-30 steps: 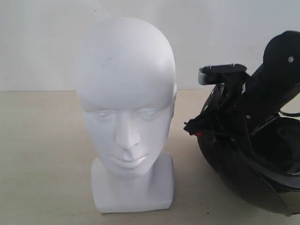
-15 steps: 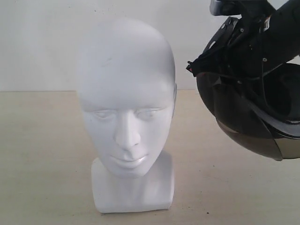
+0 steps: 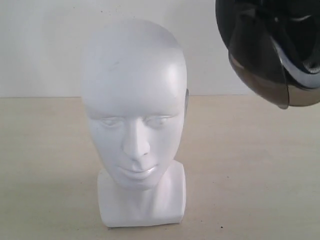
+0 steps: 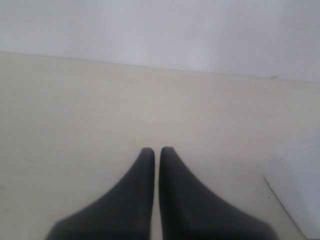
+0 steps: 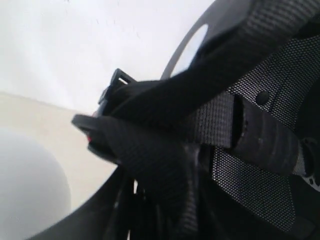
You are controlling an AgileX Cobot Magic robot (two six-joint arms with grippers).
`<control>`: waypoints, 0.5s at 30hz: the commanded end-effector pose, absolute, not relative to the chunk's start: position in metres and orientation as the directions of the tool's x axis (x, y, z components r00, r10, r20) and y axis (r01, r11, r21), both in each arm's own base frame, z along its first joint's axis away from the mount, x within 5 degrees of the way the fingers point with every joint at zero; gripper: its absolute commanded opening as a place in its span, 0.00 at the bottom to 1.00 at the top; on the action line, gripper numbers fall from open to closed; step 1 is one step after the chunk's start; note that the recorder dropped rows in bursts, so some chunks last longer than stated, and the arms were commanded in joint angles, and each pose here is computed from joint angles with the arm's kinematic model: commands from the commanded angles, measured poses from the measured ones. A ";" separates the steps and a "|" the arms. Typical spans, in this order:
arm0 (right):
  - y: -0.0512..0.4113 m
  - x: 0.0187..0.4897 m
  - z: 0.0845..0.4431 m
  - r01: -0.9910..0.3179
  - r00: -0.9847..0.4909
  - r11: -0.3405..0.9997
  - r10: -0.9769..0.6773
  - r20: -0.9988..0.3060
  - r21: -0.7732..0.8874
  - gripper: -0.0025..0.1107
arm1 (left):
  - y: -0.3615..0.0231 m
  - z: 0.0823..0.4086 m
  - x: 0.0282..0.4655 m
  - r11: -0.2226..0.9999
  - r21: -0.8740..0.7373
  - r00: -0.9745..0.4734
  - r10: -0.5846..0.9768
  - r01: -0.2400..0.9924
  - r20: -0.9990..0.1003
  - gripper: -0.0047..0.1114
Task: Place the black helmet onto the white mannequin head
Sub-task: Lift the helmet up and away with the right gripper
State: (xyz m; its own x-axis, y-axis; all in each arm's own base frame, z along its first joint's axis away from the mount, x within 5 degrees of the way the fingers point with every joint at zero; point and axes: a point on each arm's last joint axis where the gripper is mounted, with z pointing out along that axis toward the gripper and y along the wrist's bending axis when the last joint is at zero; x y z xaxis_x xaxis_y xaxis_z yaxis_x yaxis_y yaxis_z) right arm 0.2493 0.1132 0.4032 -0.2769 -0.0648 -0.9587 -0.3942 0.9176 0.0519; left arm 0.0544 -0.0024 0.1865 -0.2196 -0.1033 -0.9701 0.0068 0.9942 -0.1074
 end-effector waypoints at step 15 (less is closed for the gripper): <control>0.064 0.135 0.419 -0.469 0.677 0.883 0.373 -0.635 0.018 0.02 | -0.002 0.186 0.054 0.993 -0.120 -0.219 -0.116 0.003 -0.969 0.08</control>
State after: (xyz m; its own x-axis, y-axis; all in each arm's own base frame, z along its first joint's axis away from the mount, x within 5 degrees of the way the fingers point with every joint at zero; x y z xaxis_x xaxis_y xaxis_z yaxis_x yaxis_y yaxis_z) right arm 0.1569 0.0728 0.4113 0.5270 0.2767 -0.8036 -0.4411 0.8972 0.0197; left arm 0.0544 -0.0024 0.1865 -0.2196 -0.1033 -0.9701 0.0068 0.9942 -0.1074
